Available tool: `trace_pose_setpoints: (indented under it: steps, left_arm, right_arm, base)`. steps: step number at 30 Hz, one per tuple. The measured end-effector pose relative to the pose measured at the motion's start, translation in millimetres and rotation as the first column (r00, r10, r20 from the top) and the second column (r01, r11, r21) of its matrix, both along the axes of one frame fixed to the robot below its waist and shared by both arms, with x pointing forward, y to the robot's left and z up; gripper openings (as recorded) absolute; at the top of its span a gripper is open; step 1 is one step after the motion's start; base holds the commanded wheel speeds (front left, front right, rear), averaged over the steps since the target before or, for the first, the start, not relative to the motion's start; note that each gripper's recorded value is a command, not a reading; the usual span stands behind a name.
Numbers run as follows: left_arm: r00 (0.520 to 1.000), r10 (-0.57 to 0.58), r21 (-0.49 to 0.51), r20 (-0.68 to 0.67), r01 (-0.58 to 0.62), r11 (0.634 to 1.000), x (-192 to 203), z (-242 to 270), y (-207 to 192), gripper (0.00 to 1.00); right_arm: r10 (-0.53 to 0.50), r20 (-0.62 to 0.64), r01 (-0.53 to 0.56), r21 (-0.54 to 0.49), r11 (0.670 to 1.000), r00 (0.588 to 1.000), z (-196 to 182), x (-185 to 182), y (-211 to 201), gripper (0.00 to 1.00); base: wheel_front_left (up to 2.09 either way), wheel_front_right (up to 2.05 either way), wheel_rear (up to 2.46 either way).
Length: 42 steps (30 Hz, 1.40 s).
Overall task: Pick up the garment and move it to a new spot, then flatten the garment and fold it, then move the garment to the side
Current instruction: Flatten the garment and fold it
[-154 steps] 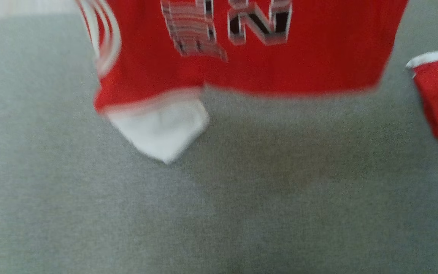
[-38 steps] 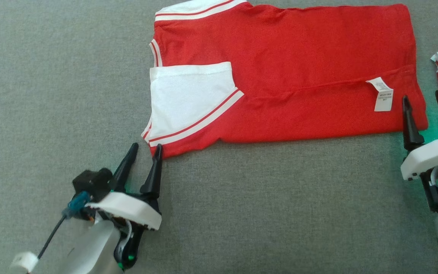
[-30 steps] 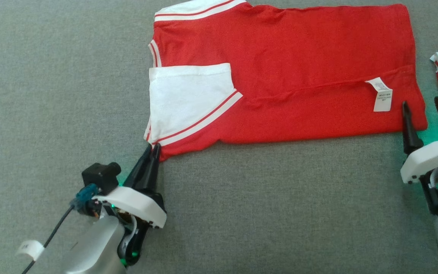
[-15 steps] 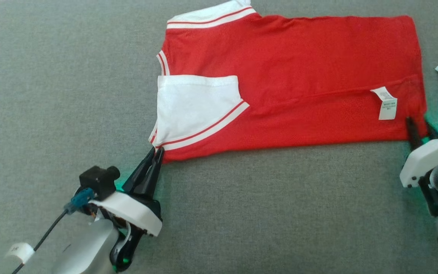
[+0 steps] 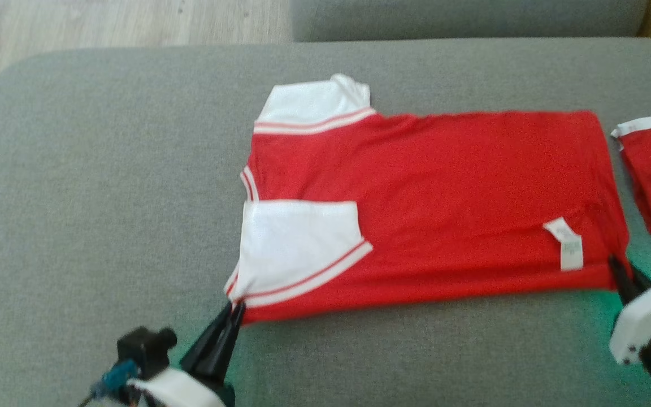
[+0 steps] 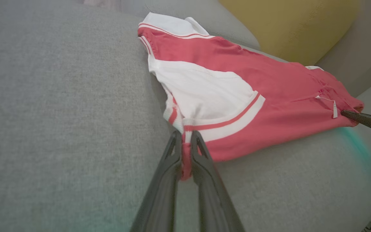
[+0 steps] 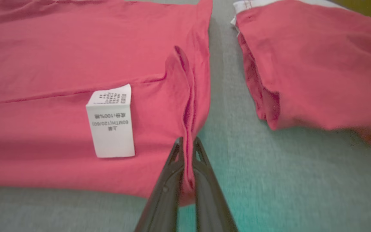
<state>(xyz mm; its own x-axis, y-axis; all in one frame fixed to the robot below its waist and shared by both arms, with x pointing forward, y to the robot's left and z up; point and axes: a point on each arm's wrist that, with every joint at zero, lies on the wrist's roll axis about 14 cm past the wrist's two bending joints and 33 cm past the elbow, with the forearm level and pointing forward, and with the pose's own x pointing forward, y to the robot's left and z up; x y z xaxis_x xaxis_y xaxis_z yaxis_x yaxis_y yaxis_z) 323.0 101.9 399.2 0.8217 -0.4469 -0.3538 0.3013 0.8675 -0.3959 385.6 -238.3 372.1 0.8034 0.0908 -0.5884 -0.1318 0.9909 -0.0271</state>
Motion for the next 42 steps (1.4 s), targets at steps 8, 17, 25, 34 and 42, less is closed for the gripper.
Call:
trace_pose_setpoints:
  steps: [8,17,25,34,42]
  left_arm:
    - [0.998,-0.008,-0.016,-0.066,0.007,1.0,-47.9,5.8,-5.9,0.0]
    - [0.994,-0.02,-0.026,-0.104,0.017,1.0,-61.5,9.1,-8.7,1.0]
    - [0.995,-0.076,0.016,-0.06,0.077,0.997,-33.2,22.9,-7.2,1.0]
    - [0.958,-0.221,0.172,0.18,0.191,0.966,113.2,97.2,2.6,1.0]
    - [0.951,-0.306,0.264,-0.037,0.305,0.915,200.8,70.0,-5.4,1.0]
  right_arm:
    - [-0.021,-0.054,0.021,0.008,1.0,0.998,-1.7,-56.0,-12.8,0.0]
    - [-0.041,-0.051,0.042,0.009,0.999,0.998,5.4,-69.4,-14.6,1.0]
    - [-0.047,0.01,0.047,-0.015,0.999,0.999,19.8,-51.4,-19.5,1.0]
    - [-0.016,0.059,0.018,-0.031,0.999,0.998,25.3,-5.7,-12.6,1.0]
    - [0.013,0.055,-0.01,-0.041,0.999,0.998,13.2,28.1,-7.5,1.0]
  base:
    - [0.0,0.0,0.0]
    - [0.0,0.0,0.0]
    - [0.0,0.0,0.0]
    - [0.0,0.0,0.0]
    - [0.0,0.0,0.0]
